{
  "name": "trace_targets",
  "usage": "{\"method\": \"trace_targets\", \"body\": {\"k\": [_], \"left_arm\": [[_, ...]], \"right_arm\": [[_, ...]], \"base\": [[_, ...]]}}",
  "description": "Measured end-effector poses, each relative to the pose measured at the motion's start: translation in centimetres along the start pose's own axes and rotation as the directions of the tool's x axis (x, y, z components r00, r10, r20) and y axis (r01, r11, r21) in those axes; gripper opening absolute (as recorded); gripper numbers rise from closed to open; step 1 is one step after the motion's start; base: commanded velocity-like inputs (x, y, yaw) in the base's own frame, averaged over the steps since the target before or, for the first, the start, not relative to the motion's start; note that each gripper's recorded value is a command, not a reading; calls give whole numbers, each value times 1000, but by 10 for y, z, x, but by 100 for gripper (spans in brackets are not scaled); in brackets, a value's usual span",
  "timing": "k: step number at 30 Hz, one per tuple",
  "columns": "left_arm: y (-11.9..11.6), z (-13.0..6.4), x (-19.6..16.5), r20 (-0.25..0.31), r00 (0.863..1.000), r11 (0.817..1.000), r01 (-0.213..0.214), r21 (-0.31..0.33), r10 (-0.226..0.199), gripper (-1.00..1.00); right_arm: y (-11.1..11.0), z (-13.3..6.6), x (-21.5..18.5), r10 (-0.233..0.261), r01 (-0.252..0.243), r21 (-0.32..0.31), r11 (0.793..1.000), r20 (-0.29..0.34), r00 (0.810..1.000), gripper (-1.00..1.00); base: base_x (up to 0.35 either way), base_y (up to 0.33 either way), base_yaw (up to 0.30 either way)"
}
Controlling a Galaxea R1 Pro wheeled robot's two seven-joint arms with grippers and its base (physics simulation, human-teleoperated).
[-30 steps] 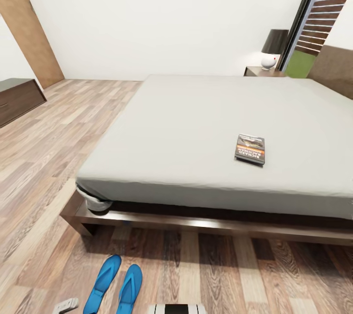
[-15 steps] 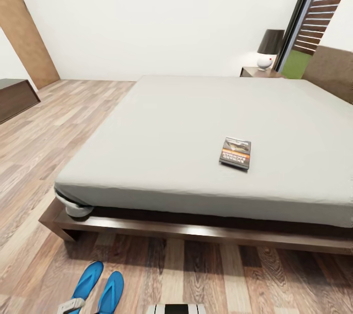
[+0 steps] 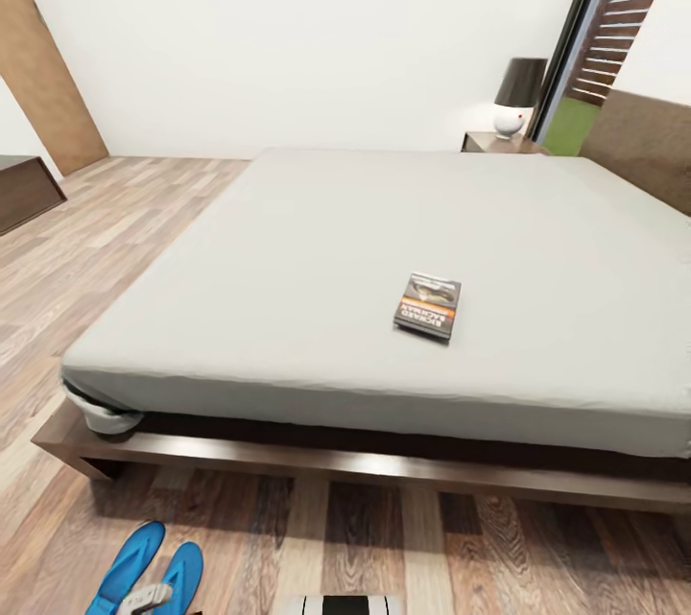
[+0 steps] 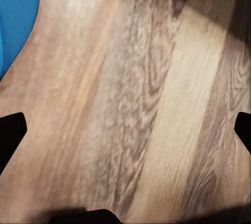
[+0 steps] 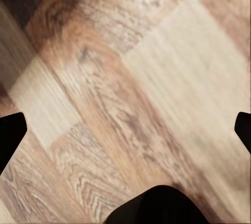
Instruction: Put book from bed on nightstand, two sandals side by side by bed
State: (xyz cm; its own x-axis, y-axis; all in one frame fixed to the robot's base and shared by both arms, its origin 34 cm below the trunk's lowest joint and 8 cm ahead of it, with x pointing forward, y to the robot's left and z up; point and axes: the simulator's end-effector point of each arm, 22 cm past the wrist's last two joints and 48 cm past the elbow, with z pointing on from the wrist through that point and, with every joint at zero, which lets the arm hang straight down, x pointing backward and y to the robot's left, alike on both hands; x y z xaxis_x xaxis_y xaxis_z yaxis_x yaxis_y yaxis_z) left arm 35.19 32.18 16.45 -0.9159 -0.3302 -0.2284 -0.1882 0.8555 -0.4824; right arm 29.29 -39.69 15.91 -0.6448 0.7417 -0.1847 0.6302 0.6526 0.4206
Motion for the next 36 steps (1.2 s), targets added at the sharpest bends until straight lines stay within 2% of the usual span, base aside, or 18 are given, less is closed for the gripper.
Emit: {"method": "trace_targets", "body": {"k": [9,23,30,36], "left_arm": [[-1,1,1,-1,1000,1000,0,2,0,100],[-1,1,0,0,1000,1000,1,2,-1,100],[-1,1,0,0,1000,1000,2,3,-2,100],[-1,1,0,0,1000,1000,7,2,-7,100]], "right_arm": [[0,0,1,0,0,0,1000,-1,1000,100],[2,1,2,6,-6,1,1000,2,1000,100],[-6,2,0,16,-17,38,999,17,1000,100],[-14,2,1,5,-6,74,997,14,1000,100]], "base": [[5,-162,0],[0,-26,0],[0,-2,0],[0,0,0]]}}
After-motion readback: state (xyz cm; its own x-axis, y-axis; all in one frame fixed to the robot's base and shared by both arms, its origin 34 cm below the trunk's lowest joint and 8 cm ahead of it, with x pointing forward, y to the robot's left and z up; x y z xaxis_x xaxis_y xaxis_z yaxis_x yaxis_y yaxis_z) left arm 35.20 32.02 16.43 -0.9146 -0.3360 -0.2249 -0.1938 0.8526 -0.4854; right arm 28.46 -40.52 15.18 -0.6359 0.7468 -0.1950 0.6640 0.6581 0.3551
